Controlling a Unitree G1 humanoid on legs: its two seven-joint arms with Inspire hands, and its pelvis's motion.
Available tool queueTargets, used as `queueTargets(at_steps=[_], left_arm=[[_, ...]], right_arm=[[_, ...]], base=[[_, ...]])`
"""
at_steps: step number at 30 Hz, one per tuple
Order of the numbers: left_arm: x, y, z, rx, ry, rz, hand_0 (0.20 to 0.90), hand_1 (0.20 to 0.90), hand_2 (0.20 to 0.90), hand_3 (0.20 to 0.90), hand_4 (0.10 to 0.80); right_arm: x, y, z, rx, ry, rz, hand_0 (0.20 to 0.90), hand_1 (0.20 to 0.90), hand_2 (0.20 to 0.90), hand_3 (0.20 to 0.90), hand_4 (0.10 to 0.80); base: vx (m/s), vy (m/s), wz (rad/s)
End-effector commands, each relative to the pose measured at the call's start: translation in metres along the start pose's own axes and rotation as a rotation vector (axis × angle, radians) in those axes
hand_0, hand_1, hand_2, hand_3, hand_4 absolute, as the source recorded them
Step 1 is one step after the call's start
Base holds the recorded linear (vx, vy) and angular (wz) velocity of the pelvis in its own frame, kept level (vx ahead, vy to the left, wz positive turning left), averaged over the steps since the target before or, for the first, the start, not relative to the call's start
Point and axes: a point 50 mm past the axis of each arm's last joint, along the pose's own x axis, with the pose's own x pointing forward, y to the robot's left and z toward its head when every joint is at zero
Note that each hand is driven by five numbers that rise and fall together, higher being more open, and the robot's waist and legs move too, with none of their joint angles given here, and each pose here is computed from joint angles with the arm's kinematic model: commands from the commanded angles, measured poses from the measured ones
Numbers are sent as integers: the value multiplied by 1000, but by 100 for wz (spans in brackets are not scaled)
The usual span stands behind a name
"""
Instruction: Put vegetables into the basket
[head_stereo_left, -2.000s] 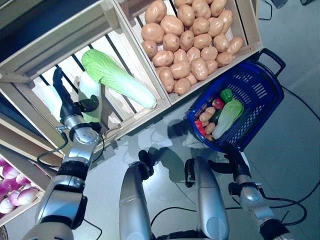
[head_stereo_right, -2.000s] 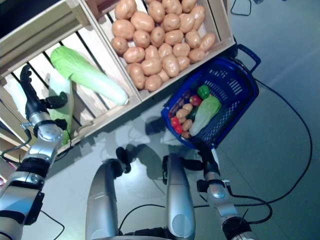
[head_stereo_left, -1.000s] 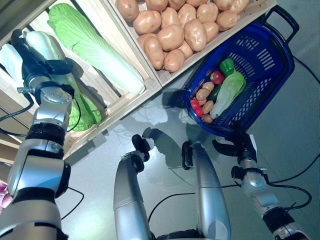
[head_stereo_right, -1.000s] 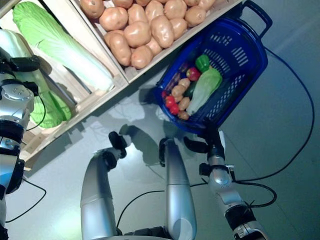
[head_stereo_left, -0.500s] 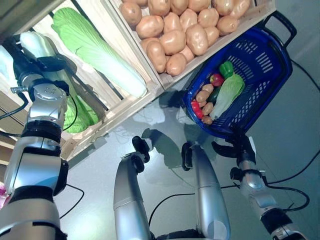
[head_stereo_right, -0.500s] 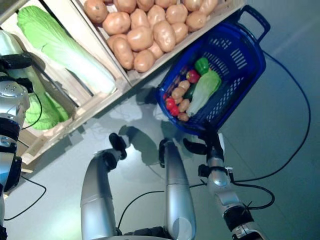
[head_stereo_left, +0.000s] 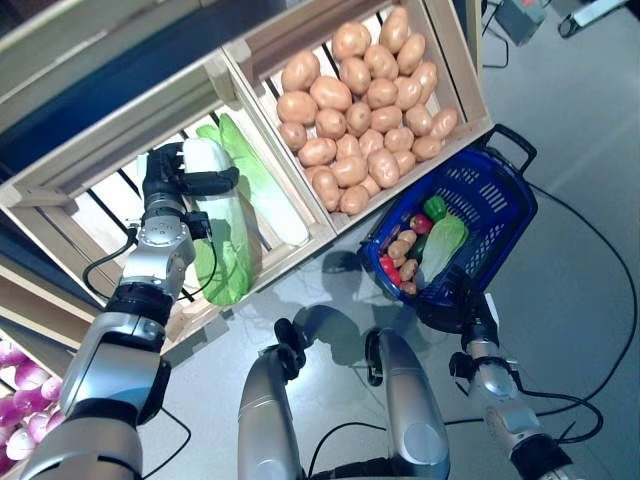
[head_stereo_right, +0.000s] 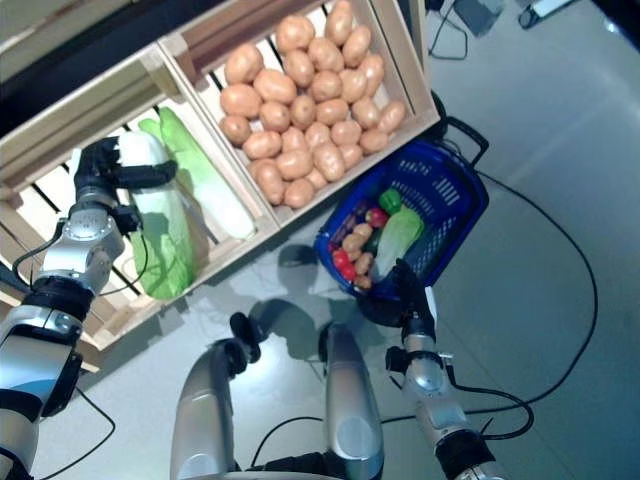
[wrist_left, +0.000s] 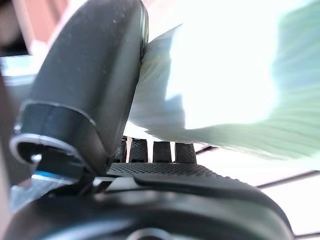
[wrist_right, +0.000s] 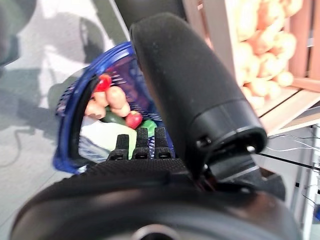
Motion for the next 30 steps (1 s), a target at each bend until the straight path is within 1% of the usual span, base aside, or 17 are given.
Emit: queueTargets(at_steps=[1,4,6,9,12,13,14,17,19,20,22,24,30], left_arm=[[-8,13,27,-117,-221,-81,300,300,300,300,400],[-21,14,5,-123,-216,-139,300,300,300,300,400],[-29,17,-3,-133,-220,-162,300,300,300,300,400],[-45,23,-24,-134,-201,-179,300,300,300,300,400],[-59,28,-40,-129,-187,-186,300,300,300,300,400],[-65,30,-44,-157,-196,-224,300,300,300,300,400],[-66,30,-44,-170,-200,-240,300,300,300,300,400],[-77,25,-36,-258,-270,-340,300,300,300,300,400],[-76,21,-27,-295,-321,-378,300,300,300,300,400],[-75,20,-24,-299,-328,-384,300,300,300,300,400],[-69,14,-7,-342,-404,-422,300,300,300,300,400],[-67,10,0,-365,-439,-440,300,300,300,300,400],[-72,-5,7,-423,-483,-486,300,300,300,300,400]], right_arm=[[-3,5,29,71,-196,32,900,900,900,900,800],[-7,7,26,78,-203,25,900,900,900,900,800],[-11,6,23,84,-203,24,900,900,900,900,800],[-14,3,22,96,-204,38,900,900,900,900,800],[-15,7,28,117,-238,100,900,900,900,900,800],[-14,10,33,122,-251,158,900,900,900,900,800],[-14,11,34,124,-250,171,900,900,900,900,800],[-13,20,40,204,-246,320,900,900,900,900,800],[-11,28,47,221,-255,393,900,900,900,900,800],[-10,28,48,222,-254,400,900,900,900,900,800],[-3,32,61,261,-254,461,900,900,900,900,800],[2,40,69,289,-239,510,900,900,900,900,800],[-6,66,77,375,-175,688,900,900,900,900,800]], base=[[78,-9,6],[104,-21,5],[112,-39,3],[119,-67,16],[53,-75,17],[5,-60,8],[12,-59,18],[6,-50,20],[-14,-48,12],[-44,-54,11],[-51,-57,5],[0,-38,2],[24,-51,-2]])
